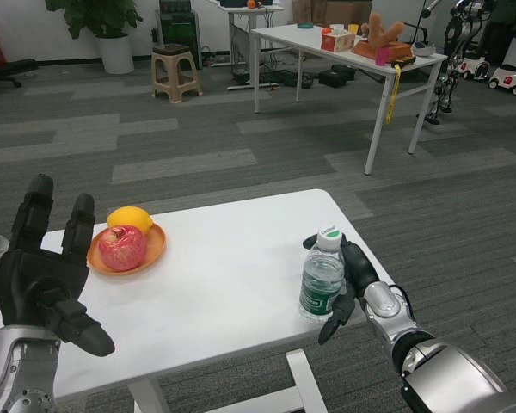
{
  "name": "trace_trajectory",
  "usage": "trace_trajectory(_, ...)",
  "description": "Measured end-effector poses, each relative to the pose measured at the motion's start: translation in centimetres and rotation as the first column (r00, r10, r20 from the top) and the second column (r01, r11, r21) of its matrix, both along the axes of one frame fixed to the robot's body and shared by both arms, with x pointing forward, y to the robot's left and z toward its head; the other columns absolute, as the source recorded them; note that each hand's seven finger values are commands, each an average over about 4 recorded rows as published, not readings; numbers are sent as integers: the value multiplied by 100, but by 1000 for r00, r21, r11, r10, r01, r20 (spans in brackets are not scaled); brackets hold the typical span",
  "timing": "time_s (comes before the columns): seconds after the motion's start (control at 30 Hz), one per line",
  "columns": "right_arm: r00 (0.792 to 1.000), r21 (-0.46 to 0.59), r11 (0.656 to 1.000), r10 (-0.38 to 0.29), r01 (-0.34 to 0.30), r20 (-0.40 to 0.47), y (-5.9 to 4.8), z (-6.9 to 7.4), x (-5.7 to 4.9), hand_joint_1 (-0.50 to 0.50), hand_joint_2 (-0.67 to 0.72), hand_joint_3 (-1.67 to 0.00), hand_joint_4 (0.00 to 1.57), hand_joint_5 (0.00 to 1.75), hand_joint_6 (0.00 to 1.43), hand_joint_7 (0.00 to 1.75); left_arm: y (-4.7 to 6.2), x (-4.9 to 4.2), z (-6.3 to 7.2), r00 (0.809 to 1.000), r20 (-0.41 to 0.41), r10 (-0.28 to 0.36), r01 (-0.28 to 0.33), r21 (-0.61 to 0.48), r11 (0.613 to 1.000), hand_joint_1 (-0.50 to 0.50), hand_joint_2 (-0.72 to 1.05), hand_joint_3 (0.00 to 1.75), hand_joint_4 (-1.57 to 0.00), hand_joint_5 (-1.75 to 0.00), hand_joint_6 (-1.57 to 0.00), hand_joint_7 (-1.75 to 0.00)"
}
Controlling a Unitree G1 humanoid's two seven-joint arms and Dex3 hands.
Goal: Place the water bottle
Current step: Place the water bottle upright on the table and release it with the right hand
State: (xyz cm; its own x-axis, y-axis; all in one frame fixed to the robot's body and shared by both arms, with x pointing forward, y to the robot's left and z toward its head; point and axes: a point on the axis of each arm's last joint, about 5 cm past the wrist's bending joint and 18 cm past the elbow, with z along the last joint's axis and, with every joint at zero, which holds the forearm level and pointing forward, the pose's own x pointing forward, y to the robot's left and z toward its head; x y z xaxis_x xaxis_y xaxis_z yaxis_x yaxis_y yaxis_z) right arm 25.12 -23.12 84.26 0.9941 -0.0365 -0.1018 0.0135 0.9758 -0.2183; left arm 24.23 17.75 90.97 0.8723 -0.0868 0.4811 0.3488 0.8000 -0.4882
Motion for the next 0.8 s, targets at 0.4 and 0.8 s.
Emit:
trace_trajectory(0.4,1000,5,1000,3,-3,16,8,22,17,-46,72,-4,43,145,3,133,0,0,0,1000,0,0,0,0,1000,-50,-64,9,0,0,0,0)
trace_trajectory(0.8,998,38,999,18,-20,64,1,78,34,-46,72,0,7,73,0,115,0,0,0,1000,1,0,0,0,1000,-50,-64,0,0,0,0,0)
